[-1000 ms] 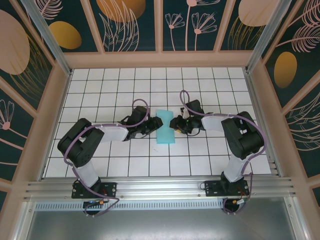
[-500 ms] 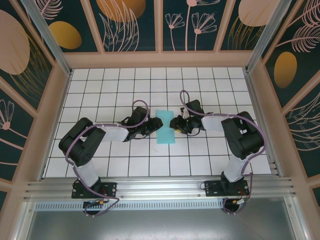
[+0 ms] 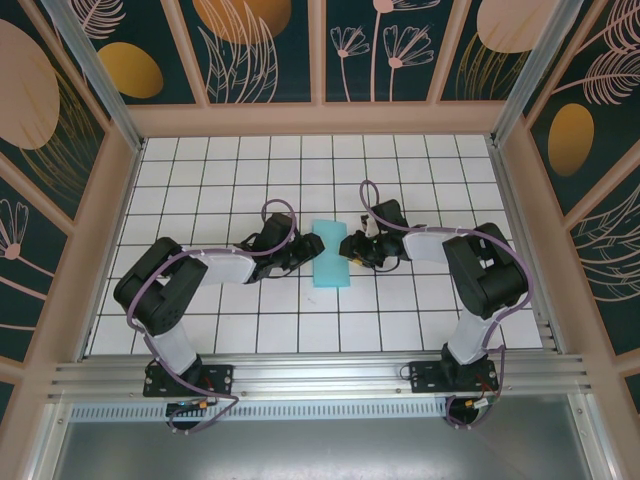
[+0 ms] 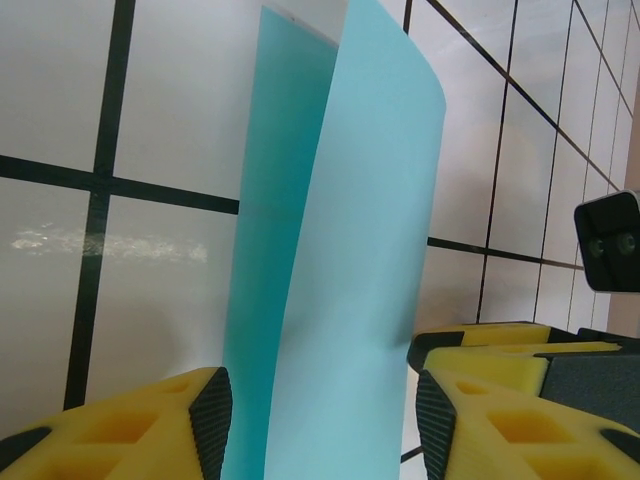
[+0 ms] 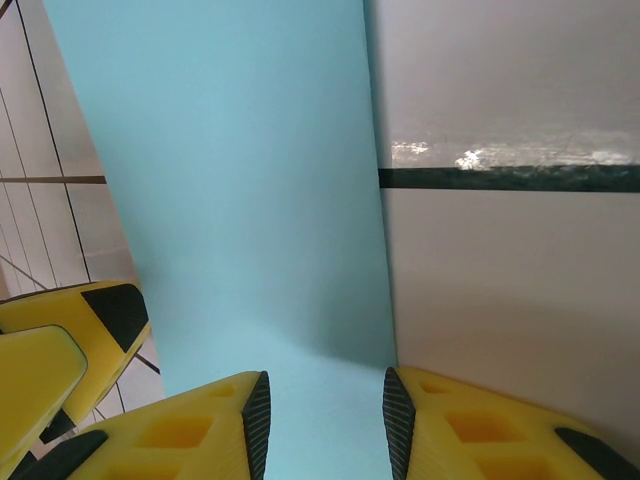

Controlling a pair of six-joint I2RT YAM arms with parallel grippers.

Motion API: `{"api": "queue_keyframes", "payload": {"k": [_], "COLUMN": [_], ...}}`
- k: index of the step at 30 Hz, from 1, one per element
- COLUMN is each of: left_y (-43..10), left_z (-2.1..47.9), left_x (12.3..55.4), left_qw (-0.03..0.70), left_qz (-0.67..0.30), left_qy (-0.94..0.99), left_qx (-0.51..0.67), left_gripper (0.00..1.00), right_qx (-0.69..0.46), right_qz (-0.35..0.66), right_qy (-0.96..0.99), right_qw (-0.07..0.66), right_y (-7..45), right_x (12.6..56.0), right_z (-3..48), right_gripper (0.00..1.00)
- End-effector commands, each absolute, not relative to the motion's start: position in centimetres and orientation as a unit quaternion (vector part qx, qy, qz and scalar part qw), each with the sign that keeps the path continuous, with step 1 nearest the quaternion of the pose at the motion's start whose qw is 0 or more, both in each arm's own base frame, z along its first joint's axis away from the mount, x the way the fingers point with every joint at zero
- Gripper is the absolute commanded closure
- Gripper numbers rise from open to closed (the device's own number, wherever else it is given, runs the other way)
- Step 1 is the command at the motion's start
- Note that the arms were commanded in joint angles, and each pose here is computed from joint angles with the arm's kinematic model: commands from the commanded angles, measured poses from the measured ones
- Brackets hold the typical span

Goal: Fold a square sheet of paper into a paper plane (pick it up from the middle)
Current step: Fold the triangle a second time at the center of the table.

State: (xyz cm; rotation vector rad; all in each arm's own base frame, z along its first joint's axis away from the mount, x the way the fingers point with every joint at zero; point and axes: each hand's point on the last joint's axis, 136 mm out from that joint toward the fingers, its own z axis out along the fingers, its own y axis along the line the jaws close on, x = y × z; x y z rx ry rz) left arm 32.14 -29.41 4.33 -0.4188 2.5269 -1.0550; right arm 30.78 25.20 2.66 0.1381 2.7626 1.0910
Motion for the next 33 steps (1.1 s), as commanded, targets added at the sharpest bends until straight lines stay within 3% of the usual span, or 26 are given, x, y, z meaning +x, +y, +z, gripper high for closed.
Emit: {"api": "queue_keyframes", "payload": {"k": [1, 33], "left_y": [-29.6, -31.0], "left_z": [4.6, 4.5], "left_x": [32.2, 32.3], "left_qw": [0.182, 0.168], "left_qz": [-0.383, -0.399], "left_qy": [0.894, 0.893], "left_qx": [-0.142, -0.120], "left_gripper": [0.46, 0.55], "right_qx": [0.045, 0.046], "right_qz": [0.362, 0.359], "right_qy": [0.927, 0.928], "right_qw": [0.088, 0.083], "right_y": [25.1, 25.1], "right_x": [30.9, 30.8], "right_z": [3.1, 2.6], "right_gripper": [0.61, 0.61]}}
